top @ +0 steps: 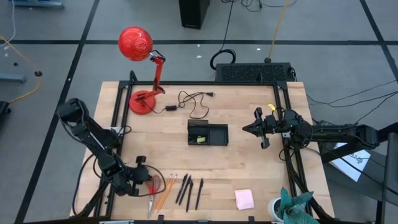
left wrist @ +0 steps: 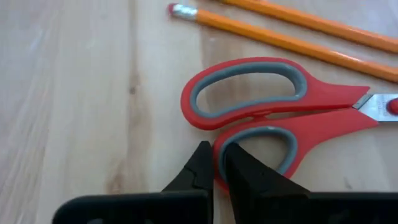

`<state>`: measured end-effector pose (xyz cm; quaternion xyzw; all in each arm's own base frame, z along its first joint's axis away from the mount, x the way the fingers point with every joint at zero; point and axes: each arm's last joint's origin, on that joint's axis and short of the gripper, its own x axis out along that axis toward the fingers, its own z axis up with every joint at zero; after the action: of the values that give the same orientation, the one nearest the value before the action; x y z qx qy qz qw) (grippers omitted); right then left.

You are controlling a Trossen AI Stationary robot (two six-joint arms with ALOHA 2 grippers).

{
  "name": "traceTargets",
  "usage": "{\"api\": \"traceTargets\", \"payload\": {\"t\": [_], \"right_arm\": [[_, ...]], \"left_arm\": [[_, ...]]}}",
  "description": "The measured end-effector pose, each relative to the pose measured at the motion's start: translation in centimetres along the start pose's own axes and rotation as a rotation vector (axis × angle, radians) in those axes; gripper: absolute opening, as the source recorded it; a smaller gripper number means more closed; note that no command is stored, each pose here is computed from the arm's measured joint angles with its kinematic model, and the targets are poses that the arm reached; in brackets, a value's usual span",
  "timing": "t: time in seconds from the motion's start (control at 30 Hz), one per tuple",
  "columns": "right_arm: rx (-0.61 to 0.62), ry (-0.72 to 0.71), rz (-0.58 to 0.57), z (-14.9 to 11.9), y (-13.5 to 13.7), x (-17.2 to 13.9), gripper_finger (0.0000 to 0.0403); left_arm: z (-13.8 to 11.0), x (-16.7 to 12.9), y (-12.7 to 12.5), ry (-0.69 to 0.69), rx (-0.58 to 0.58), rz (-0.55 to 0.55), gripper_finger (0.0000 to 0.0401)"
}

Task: Pick and place office supplies into organizer
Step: Put the red scissor into the black desk organizer

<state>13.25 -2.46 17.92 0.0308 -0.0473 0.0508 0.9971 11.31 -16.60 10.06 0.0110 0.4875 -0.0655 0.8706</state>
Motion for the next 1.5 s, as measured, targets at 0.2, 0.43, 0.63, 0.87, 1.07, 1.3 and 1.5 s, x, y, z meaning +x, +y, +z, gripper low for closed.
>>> {"api": "traceTargets", "payload": {"t": [0.2, 0.43, 0.63, 0.87, 1.07, 1.3, 1.5], "right_arm": [[0.0, -0.001, -0.016, 0.0, 0.0, 0.0, 0.0], [0.0, -0.001, -0.015, 0.0, 0.0, 0.0, 0.0], [0.0, 0.0, -0.015, 0.0, 0.0, 0.0, 0.0], [0.001, 0.001, -0.017, 0.0, -0.1, 0.0, 0.0], [0.001, 0.001, -0.018, 0.0, -0.1, 0.0, 0.0], [0.001, 0.001, -0.019, 0.0, -0.1, 0.0, 0.0], [0.001, 0.001, -0.019, 0.0, -0.1, 0.0, 0.0]], "left_arm": [[1.4, -0.6, -1.0, -0.005, 0.152, 0.023, 0.0008], [3.5, -1.9, -1.0, 0.046, 0.24, 0.171, 0.0006], [4.9, -3.0, -1.0, 0.035, 0.326, 0.289, 0.0007], [7.4, -3.8, 0.5, 0.057, 0.406, 0.455, 0.0008], [10.9, -4.8, 2.4, 0.093, 0.519, 0.577, 0.0009], [16.8, -6.8, 5.3, 0.084, 0.63, 0.754, 0.0005], [21.8, -9.2, 8.9, 0.123, 0.713, 0.862, 0.0]]}}
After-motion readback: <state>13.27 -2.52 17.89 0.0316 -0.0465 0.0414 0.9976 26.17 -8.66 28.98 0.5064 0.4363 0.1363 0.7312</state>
